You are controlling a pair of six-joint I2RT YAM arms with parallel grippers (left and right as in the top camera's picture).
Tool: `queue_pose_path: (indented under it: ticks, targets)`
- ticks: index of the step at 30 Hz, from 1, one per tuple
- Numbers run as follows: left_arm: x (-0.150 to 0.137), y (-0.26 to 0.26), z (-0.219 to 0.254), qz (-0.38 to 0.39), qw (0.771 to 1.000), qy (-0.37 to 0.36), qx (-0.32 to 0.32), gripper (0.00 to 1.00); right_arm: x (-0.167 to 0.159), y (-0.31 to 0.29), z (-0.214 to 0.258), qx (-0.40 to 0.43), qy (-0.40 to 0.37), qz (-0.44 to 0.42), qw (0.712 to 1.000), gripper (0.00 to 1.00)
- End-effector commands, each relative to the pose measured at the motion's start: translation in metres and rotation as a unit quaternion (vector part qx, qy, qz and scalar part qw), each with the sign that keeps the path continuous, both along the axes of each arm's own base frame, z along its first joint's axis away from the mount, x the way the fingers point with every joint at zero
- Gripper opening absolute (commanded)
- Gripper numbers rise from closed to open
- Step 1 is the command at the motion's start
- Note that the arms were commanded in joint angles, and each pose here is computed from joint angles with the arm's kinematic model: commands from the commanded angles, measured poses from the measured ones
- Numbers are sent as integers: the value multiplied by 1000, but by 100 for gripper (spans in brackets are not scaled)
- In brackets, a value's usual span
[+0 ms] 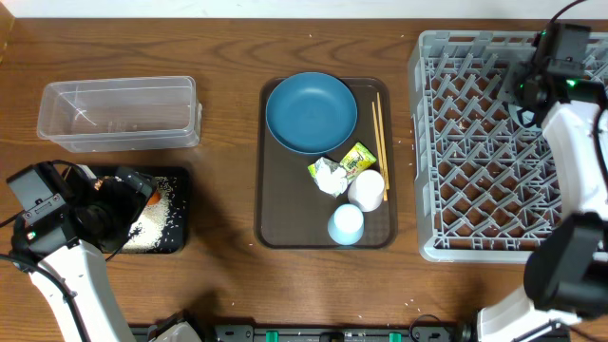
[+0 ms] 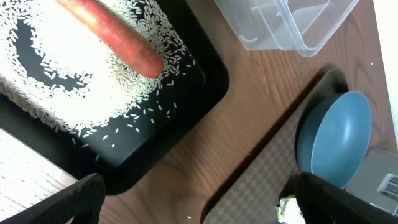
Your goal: Sort waste into correct bins and load items into the dishwasher rack
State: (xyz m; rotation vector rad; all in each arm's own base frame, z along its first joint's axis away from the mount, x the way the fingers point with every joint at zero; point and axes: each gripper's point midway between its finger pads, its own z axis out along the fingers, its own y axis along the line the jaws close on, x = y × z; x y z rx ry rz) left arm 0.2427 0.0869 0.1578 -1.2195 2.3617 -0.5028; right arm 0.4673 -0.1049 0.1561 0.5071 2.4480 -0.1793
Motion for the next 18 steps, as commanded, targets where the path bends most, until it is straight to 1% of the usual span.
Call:
queue_pose_path:
  ticks: [1,4,6,8,11,12,16,18]
  targets:
    - [0,0,1,-9,1000,-3,2,98,-3,-20,-35,-29,47,-27,998,45]
    - [0,0,1,-9,1000,-3,2,98,-3,-22,-54,-26,67,-28,997,43]
    - [0,0,1,-9,1000,-3,2,98,-3,-22,-59,-25,71,-29,997,40]
    - [0,0,1,-9,1000,-3,2,98,-2,-22,-58,-23,69,-27,997,30]
    - [0,0,1,-9,1000,-3,2,98,2,-18,-54,-14,63,-21,998,7]
    - [0,0,1,-9,1000,-3,2,98,3,-16,-52,-7,61,-17,998,1]
    - [0,0,1,-9,1000,-3,2,98,10,2,-36,43,46,4,998,1]
    - [0,0,1,-9,1000,-3,2,98,15,13,-19,70,32,24,997,1]
